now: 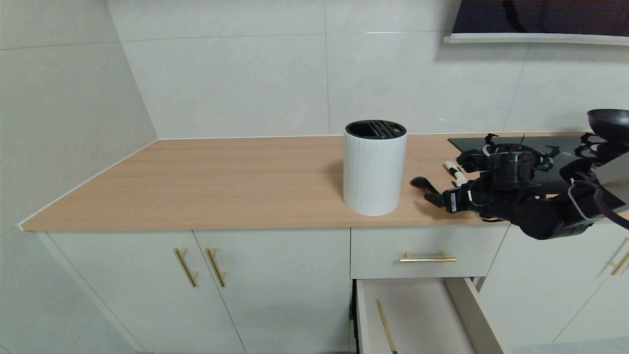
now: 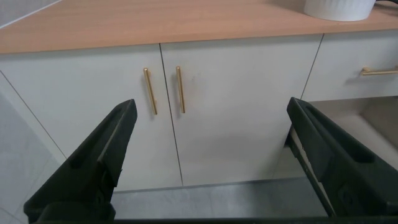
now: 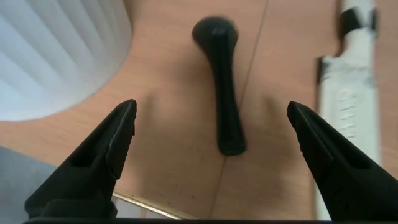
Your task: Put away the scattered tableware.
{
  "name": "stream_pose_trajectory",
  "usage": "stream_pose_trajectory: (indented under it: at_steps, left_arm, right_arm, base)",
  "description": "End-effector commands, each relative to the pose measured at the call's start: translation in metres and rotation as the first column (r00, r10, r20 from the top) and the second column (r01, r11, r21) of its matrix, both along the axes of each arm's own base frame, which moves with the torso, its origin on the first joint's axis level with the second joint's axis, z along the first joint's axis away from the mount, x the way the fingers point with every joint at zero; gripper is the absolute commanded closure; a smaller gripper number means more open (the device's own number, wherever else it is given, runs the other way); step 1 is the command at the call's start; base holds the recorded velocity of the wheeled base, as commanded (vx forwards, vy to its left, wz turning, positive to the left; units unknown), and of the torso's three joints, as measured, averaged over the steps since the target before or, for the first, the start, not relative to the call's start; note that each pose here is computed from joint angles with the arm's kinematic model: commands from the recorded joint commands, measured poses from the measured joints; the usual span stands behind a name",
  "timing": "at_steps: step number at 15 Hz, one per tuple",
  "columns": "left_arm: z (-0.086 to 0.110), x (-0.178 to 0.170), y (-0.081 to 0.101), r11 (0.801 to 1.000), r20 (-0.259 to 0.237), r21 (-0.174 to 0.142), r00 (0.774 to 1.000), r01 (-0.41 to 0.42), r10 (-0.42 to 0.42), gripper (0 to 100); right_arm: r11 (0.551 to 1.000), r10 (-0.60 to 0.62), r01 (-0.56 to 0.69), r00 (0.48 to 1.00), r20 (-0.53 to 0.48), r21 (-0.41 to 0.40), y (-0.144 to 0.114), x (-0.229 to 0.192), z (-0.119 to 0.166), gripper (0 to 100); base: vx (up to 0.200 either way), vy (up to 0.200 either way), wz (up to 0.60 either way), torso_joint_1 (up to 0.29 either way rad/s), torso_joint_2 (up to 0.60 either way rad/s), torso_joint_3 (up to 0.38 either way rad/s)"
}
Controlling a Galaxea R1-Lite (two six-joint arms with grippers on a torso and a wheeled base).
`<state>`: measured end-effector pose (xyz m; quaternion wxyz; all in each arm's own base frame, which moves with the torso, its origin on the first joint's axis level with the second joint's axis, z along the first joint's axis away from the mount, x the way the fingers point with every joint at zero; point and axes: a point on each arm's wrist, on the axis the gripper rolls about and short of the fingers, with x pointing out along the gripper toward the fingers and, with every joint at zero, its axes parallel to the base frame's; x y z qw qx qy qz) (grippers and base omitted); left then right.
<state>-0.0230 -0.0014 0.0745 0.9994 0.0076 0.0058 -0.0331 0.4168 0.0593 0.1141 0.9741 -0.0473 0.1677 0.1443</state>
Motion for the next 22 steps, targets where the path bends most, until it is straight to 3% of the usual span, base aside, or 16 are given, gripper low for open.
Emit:
stream_pose_trajectory:
  at_steps: [1, 3, 15, 16, 22]
  left_arm:
    - [0.000, 0.000, 0.000, 1.000, 0.000, 0.000, 1.000, 0.000, 0.000, 0]
    - [0.000, 0.000, 0.000, 1.000, 0.000, 0.000, 1.000, 0.000, 0.000, 0]
    - [0.000, 0.000, 0.000, 1.000, 0.000, 0.000, 1.000, 0.000, 0.000, 0]
    - [0.000, 0.000, 0.000, 1.000, 0.000, 0.000, 1.000, 0.000, 0.000, 0]
    - [0.000, 0.000, 0.000, 1.000, 0.000, 0.000, 1.000, 0.000, 0.000, 0]
  right_arm:
    - [1.000, 0.002, -0.002, 1.000, -0.014, -0.006, 0.001, 0.005, -0.009, 0]
    - [0.999, -0.038, 0.038, 0.999, -0.012, -0.038, 0.001, 0.012, -0.016, 0]
    - [0.998, -0.051, 0.051, 0.999, 0.009, -0.036, 0.001, 0.022, -0.024, 0]
    - [0.998, -0.052, 0.052, 0.999, 0.009, -0.036, 0.000, 0.022, -0.024, 100]
    - [0.998, -0.054, 0.054, 0.999, 0.007, -0.035, 0.000, 0.025, -0.028, 100]
  base:
    - [0.000, 0.000, 0.00, 0.000, 0.00, 0.000]
    - [0.000, 0.000, 0.00, 0.000, 0.00, 0.000]
    - [0.000, 0.000, 0.00, 0.000, 0.00, 0.000]
    - [0.000, 0.000, 0.00, 0.000, 0.00, 0.000]
    - [0.000, 0.000, 0.00, 0.000, 0.00, 0.000]
